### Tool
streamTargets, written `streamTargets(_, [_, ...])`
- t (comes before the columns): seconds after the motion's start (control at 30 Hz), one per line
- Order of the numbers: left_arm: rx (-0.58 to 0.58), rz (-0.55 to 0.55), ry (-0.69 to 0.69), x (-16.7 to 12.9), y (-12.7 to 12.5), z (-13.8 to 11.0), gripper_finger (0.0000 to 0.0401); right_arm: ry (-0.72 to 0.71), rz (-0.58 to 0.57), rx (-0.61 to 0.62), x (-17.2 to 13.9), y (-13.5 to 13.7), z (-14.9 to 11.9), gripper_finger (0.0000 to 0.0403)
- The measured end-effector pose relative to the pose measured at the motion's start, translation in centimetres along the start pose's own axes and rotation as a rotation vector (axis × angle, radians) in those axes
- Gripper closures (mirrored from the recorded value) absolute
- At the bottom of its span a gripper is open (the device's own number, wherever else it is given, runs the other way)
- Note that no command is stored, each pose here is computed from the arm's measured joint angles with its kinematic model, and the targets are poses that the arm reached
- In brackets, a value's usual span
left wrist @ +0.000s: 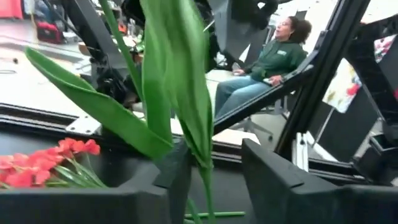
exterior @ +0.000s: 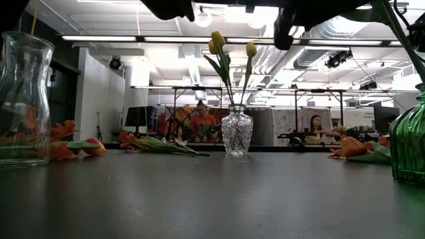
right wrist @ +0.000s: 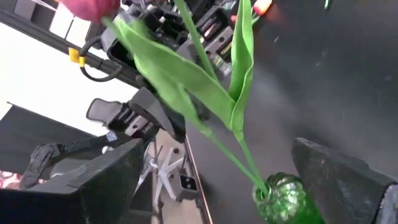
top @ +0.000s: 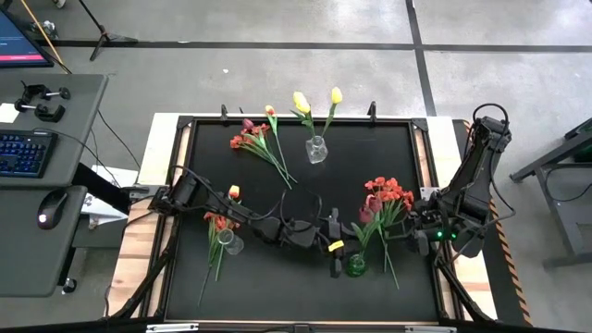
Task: Sort flowers into vase by color
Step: Put the bottom red tulip into the green vase, then put the red tulip into the green vase
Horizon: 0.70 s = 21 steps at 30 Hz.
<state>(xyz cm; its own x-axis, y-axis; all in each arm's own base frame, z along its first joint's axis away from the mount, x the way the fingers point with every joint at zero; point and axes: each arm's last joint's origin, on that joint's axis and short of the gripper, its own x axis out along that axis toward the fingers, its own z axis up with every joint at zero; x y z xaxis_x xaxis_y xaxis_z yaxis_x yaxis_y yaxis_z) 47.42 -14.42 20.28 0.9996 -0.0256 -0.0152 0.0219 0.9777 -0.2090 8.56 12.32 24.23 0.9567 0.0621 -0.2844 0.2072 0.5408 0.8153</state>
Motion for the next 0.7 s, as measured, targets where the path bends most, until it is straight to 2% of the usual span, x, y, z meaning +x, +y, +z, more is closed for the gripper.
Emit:
streamTargets(0.2, [-0.065, -0.045, 0.103, -0.1, 0.6, 0.2, 0.0213, 0.001, 0.000, 0.044, 0.0, 0.0, 0.0, 0.0004])
streamTargets(0.3, [-0.088, -0.050, 0.174, -0.5, 1.2, 1.1, 0.0190, 0.002, 0.000, 0.046, 0.0, 0.0, 0.0, 0.0004])
streamTargets(0.43, [-0.074, -0.050, 0.333, -1.5, 2.1, 2.4, 0.0169, -0.004, 0.000, 0.033, 0.0, 0.0, 0.0, 0.0004])
streamTargets(0.7, [-0.026, 0.166, 0.711, -6.3, 5.2, 5.6, 0.0162, -0.060, -0.007, -0.014, 0.0, 0.0, 0.2, 0.0004])
